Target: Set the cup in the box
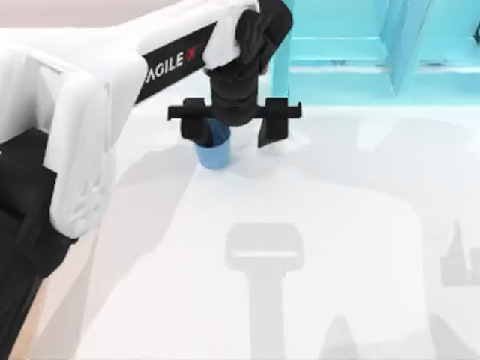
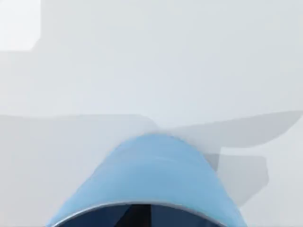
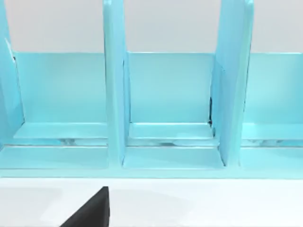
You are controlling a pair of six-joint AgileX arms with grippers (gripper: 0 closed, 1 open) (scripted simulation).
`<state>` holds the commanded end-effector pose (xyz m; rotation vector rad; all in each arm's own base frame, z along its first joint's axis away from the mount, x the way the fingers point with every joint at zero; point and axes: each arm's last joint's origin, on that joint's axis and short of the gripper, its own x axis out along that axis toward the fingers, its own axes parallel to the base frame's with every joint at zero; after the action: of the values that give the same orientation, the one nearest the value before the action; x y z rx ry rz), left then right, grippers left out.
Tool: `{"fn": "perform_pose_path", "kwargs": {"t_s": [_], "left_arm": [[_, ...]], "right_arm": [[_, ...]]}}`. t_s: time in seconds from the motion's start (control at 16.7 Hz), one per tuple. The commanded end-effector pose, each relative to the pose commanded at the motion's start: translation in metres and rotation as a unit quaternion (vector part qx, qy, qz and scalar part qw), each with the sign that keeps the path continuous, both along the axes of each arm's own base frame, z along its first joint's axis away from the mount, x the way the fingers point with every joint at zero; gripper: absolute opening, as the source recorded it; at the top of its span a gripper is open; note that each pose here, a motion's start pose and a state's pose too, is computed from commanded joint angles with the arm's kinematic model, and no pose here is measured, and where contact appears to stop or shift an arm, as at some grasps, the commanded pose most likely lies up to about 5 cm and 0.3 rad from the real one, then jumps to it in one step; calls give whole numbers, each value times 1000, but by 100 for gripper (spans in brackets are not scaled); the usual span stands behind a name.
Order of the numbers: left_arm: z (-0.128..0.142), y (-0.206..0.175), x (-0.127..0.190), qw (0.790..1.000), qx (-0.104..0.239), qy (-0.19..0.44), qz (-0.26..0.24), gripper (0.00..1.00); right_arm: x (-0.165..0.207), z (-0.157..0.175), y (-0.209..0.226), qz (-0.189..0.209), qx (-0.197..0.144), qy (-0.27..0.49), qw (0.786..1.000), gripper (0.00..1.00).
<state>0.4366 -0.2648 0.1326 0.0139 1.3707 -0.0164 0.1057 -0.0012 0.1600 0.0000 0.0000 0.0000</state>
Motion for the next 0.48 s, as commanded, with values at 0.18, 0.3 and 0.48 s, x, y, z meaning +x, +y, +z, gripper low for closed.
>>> {"fn": "perform_pose_path", "kwargs": {"t_s": [0.18,0.3,0.48], "left_arm": [[0,0,0,1000,0,0,0,32],[0,0,0,1000,0,0,0,17],[0,0,0,1000,0,0,0,0]], "right_arm": [[0,0,0,0,0,0,1000,100],[0,0,0,0,0,0,1000,100],[0,0,0,0,0,0,1000,100]]}}
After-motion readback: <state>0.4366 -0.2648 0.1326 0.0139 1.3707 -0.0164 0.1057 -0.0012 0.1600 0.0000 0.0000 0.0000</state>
